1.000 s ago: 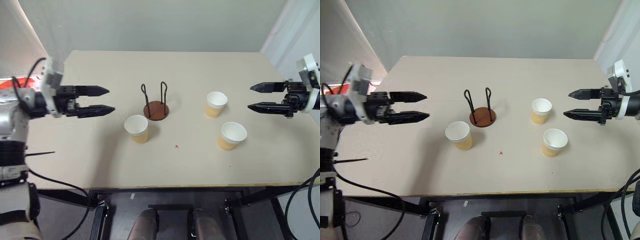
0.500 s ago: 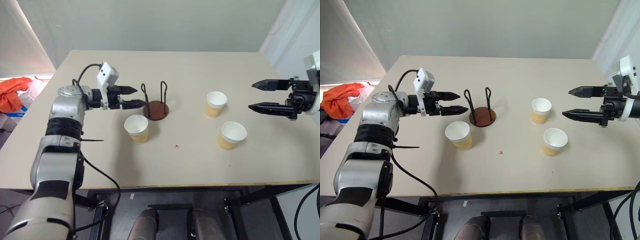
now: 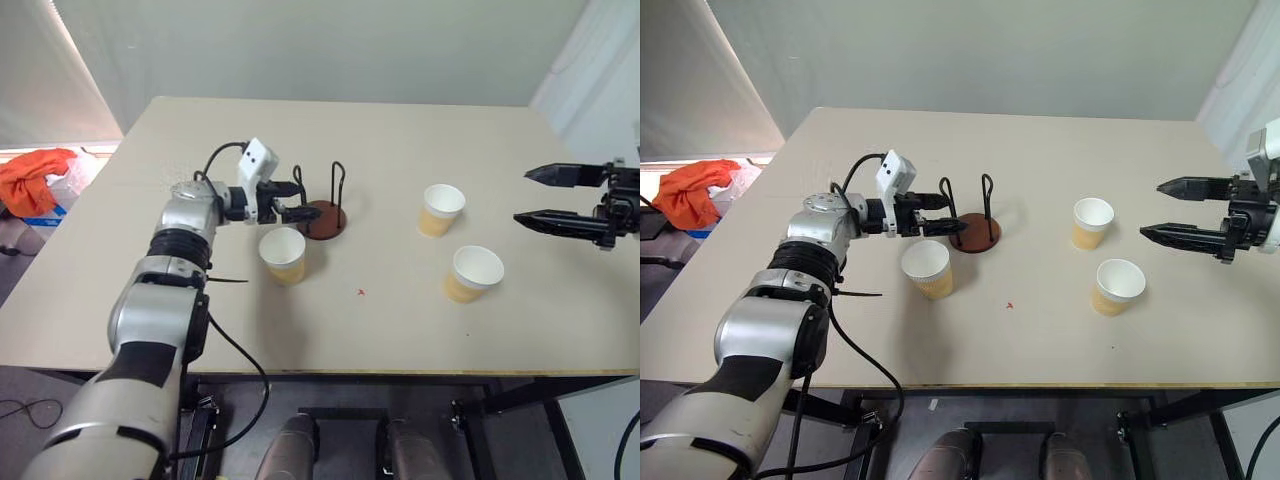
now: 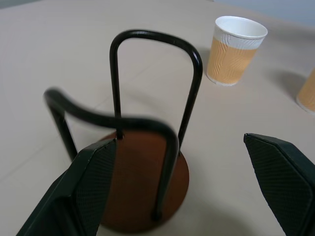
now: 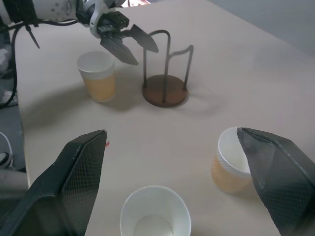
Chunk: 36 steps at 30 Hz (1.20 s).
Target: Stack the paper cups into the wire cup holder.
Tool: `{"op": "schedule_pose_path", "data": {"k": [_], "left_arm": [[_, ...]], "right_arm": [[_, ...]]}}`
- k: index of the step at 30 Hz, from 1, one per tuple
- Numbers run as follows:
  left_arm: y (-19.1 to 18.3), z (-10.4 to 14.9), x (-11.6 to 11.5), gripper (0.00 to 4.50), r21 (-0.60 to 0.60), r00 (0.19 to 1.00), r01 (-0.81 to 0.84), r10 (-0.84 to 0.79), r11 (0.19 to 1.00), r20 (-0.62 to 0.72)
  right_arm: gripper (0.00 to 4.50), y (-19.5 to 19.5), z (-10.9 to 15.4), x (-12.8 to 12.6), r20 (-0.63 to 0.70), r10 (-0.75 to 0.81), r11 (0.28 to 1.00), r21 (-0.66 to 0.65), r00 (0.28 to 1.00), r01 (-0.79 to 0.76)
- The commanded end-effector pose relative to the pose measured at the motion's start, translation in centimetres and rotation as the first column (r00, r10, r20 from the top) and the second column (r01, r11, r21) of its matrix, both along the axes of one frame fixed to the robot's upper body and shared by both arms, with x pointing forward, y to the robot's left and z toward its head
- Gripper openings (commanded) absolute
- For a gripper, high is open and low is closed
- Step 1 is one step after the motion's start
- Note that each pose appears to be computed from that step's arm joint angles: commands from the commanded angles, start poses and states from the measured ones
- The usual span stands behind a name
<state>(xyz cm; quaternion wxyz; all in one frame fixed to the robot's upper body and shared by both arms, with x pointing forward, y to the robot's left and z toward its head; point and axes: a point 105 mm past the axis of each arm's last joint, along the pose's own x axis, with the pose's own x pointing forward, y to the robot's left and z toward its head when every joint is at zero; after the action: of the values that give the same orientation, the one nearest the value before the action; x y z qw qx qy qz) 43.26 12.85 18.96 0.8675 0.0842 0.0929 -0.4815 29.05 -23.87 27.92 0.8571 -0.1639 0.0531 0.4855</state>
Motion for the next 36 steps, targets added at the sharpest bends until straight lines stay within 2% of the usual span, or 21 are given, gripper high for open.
{"op": "schedule_pose_path", "data": {"k": [1,2,5,16,23,26,29,32,36], "left_arm": [[-0.6,1.9,0.8,4.50,-0.021,0.997,-0.030,0.031,0.999,0.067],[-0.8,1.9,0.8,4.50,-0.022,0.997,-0.034,0.036,0.999,0.064],[-1.0,1.8,0.9,3.94,-0.020,0.997,-0.037,0.038,0.999,0.060],[-1.7,1.9,0.7,0.01,-0.024,0.998,-0.002,0.003,1.000,0.059],[-3.2,3.5,0.1,0.01,-0.059,0.993,0.089,-0.084,0.994,0.081],[-4.9,5.0,-0.6,0.01,-0.081,0.980,0.174,-0.164,0.982,0.116],[-6.6,6.1,-2.1,0.01,-0.071,0.951,0.292,-0.281,0.954,0.129],[-7.7,6.1,-4.6,0.01,-0.016,0.902,0.416,-0.410,0.909,0.138],[-8.6,5.2,-6.8,0.01,0.057,0.892,0.430,-0.433,0.901,0.132]], "right_arm": [[4.48,0.0,1.7,-1.0,0.069,-0.008,1.000,-0.009,0.998,0.009],[4.48,0.0,1.7,-1.1,0.070,-0.010,1.000,-0.009,0.998,0.011],[4.50,-0.1,1.7,-1.3,0.071,-0.022,1.000,-0.011,0.997,0.023],[4.50,-0.3,1.7,-1.1,0.078,-0.039,0.999,-0.011,0.996,0.040],[4.50,-0.3,1.6,-0.8,0.084,-0.034,0.999,-0.011,0.996,0.035],[4.50,-0.1,1.7,-0.6,0.090,-0.024,1.000,-0.010,0.996,0.025],[4.50,0.1,1.7,-0.4,0.094,-0.013,1.000,-0.010,0.995,0.014],[4.50,0.4,1.5,-0.4,0.087,0.004,1.000,-0.012,0.996,-0.003],[4.50,0.7,1.0,-0.4,0.075,0.017,1.000,-0.016,0.997,-0.016]]}}
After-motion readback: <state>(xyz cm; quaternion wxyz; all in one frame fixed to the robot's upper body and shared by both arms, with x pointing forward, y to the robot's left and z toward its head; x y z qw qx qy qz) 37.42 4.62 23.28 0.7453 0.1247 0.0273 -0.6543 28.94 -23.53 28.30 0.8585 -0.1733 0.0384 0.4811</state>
